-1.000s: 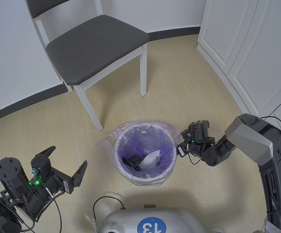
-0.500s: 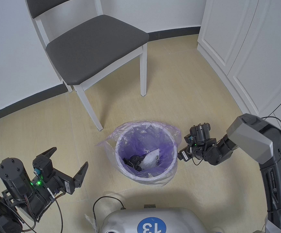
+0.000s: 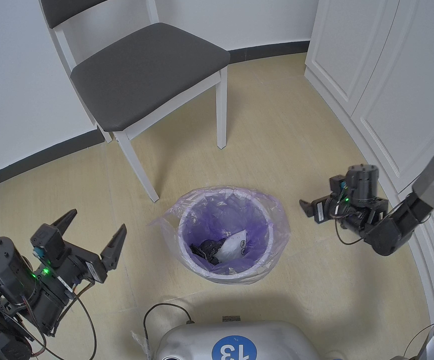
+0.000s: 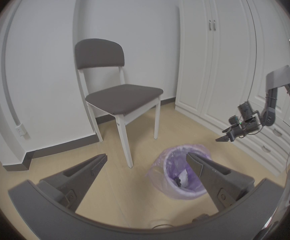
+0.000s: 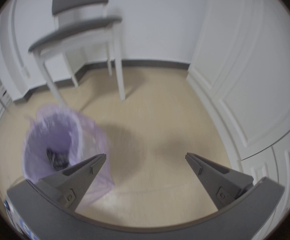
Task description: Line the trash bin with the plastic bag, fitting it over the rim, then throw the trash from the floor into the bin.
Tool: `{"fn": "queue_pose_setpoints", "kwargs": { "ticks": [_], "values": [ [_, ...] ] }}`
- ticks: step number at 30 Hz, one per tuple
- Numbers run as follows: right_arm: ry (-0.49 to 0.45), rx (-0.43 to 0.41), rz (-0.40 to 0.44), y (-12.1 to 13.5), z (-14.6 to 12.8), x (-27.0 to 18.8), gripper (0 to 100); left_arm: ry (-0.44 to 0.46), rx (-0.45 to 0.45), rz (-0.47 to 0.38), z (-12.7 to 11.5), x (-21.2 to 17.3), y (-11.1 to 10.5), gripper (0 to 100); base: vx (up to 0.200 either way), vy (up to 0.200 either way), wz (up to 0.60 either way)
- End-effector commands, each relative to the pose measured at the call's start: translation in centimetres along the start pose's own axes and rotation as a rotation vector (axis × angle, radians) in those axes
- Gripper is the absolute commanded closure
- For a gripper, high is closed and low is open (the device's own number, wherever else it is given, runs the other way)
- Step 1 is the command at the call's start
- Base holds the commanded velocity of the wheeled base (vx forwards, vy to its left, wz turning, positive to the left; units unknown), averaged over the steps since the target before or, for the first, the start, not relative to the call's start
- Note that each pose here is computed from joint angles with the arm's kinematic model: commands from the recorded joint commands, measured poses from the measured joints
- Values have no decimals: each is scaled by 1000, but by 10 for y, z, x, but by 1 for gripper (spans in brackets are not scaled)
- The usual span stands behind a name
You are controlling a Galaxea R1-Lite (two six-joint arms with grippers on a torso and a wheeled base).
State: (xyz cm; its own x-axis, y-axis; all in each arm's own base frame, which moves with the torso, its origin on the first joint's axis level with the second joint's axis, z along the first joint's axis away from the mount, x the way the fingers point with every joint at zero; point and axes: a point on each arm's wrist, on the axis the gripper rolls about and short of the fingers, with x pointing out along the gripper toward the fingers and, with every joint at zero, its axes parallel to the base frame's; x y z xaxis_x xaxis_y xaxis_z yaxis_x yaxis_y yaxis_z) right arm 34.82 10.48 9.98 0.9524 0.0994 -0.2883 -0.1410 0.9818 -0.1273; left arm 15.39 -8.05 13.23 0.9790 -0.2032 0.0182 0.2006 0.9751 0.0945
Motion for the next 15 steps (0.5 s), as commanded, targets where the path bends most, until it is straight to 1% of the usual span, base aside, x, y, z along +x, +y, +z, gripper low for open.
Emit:
{"fn": "queue_pose_setpoints", "kwargs": {
  "ticks": [1, 2, 4, 7, 9, 11, 13, 15],
  "values": [
    [-382, 176, -82, -38, 78, -120, 0, -206, -53, 124, 44, -28, 29, 0, 0, 0, 0],
    [-397, 182, -83, -40, 81, -125, 0, -207, -51, 131, 46, -30, 31, 0, 0, 0, 0],
    [-538, 238, -87, -50, 103, -173, 0, -205, -40, 186, 60, -44, 43, 0, 0, 0, 0],
    [-627, 264, -108, -59, 112, -227, 0, -216, -34, 248, 81, -63, 55, 0, 0, 0, 0],
    [-639, 269, -106, -65, 106, -269, 0, -195, -26, 254, 88, -82, 61, 0, 0, 0, 0],
    [-634, 269, -106, -68, 99, -289, 0, -179, -20, 257, 87, -94, 63, 0, 0, 0, 0],
    [-627, 279, -97, -71, 86, -315, 0, -164, -12, 259, 86, -110, 64, 0, 0, 0, 0],
    [-617, 332, -86, -74, 69, -335, 0, -136, -4, 247, 77, -124, 62, 0, 0, 0, 0]
  ]
}}
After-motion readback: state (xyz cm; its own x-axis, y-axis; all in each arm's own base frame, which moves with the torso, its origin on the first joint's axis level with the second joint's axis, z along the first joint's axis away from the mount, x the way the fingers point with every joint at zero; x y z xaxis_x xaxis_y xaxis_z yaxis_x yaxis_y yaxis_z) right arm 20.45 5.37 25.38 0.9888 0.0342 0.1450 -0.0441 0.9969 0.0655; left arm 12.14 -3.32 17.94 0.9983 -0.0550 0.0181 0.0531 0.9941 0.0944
